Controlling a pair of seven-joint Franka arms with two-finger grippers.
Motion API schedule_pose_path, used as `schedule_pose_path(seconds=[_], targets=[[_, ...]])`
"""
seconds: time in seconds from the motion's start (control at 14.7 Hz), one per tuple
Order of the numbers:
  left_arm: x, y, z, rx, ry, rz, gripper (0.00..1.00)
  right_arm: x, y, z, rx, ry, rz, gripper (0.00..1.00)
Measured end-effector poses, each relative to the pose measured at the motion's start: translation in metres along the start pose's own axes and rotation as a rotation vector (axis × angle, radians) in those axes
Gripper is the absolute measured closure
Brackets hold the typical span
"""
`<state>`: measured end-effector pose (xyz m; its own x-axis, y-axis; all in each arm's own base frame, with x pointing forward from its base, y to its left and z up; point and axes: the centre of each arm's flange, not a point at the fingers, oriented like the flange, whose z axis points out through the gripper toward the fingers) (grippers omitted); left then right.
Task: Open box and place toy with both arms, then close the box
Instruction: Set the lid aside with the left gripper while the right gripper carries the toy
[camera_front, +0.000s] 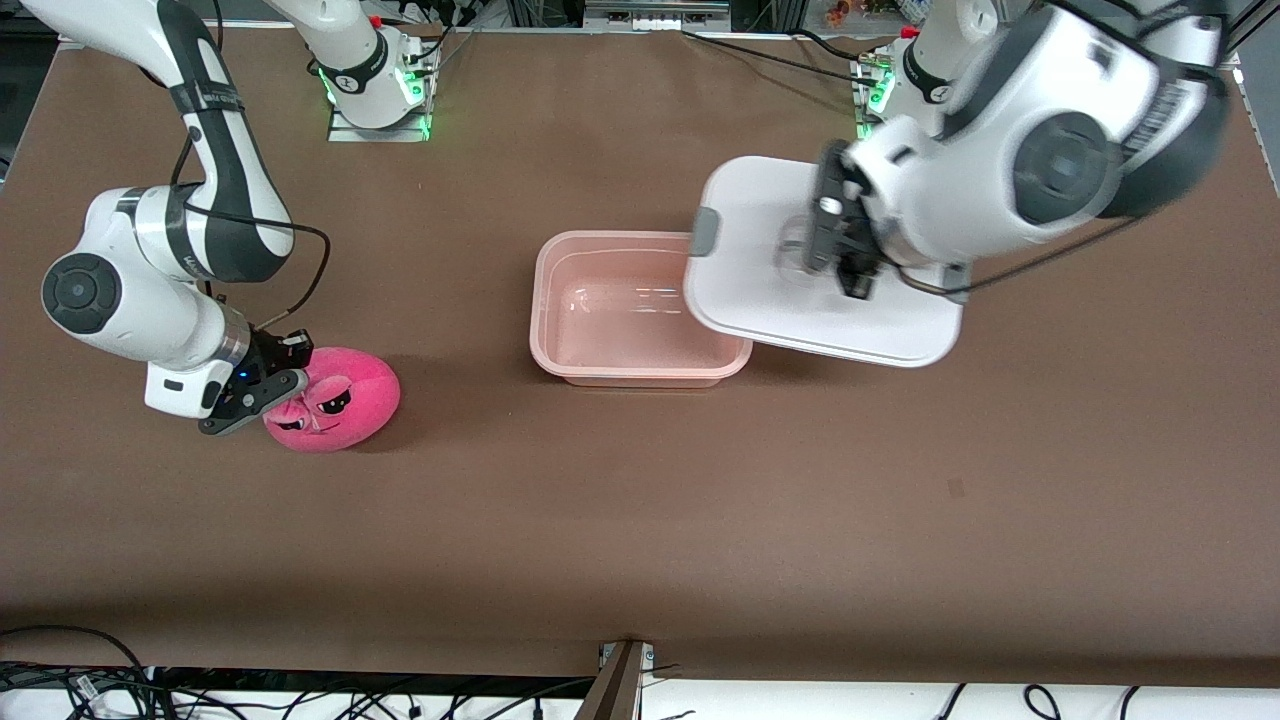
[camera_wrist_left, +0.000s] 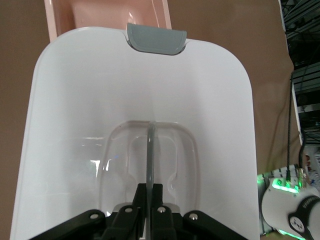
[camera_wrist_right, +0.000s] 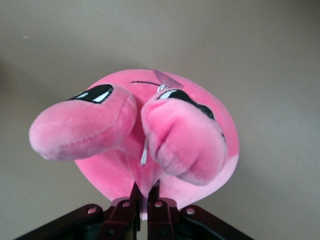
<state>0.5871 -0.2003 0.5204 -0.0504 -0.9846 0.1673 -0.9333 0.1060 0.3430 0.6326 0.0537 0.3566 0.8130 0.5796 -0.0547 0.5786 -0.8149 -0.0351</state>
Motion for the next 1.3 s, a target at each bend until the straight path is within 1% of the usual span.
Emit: schedule_pose_path(seconds=[0.07, 0.14, 0.2, 0.27, 0.34, 0.41, 0.55, 0.68, 0.82, 0.95, 1.02, 1.16, 1.3], targets=[[-0.043, -0.006, -0.009, 0.000, 0.008, -0.048, 0.93, 0.007, -0.008, -0.012, 0.009, -0.006, -0.036, 0.93], [-0.089, -0.010, -0.017, 0.011, -0.001, -0.088, 0.93, 0.014, -0.018, -0.025, 0.020, -0.014, -0.074, 0.93], [-0.134, -0.013, -0.024, 0.024, -0.028, -0.112, 0.93, 0.022, -0.032, -0.040, 0.033, -0.022, -0.122, 0.93], [-0.171, -0.014, -0.027, 0.033, -0.053, -0.123, 0.93, 0.030, -0.049, -0.055, 0.042, -0.022, -0.168, 0.93], [-0.199, -0.018, -0.027, 0.043, -0.069, -0.122, 0.93, 0.040, -0.069, -0.070, 0.047, -0.013, -0.212, 0.93], [-0.219, -0.023, -0.025, 0.056, -0.081, -0.114, 0.93, 0.049, -0.090, -0.085, 0.050, -0.001, -0.259, 0.93], [-0.240, -0.037, -0.015, 0.073, -0.111, -0.102, 0.93, 0.061, -0.129, -0.108, 0.064, 0.005, -0.355, 0.93], [-0.248, -0.051, -0.001, 0.078, -0.119, -0.100, 0.93, 0.069, -0.164, -0.127, 0.078, 0.007, -0.438, 0.93], [-0.261, -0.061, 0.004, 0.102, -0.119, -0.105, 0.93, 0.076, -0.202, -0.139, 0.081, 0.007, -0.514, 0.93], [-0.275, -0.062, 0.005, 0.115, -0.113, -0.104, 0.93, 0.083, -0.246, -0.141, 0.059, -0.007, -0.595, 0.93], [-0.278, -0.062, 0.004, 0.118, -0.113, -0.102, 0.93, 0.086, -0.270, -0.139, 0.037, -0.021, -0.639, 0.93], [-0.276, -0.062, 0.003, 0.120, -0.112, -0.096, 0.93, 0.091, -0.311, -0.130, -0.006, -0.054, -0.716, 0.93], [-0.270, -0.063, 0.003, 0.122, -0.111, -0.086, 0.93, 0.096, -0.333, -0.112, -0.030, -0.090, -0.763, 0.93]])
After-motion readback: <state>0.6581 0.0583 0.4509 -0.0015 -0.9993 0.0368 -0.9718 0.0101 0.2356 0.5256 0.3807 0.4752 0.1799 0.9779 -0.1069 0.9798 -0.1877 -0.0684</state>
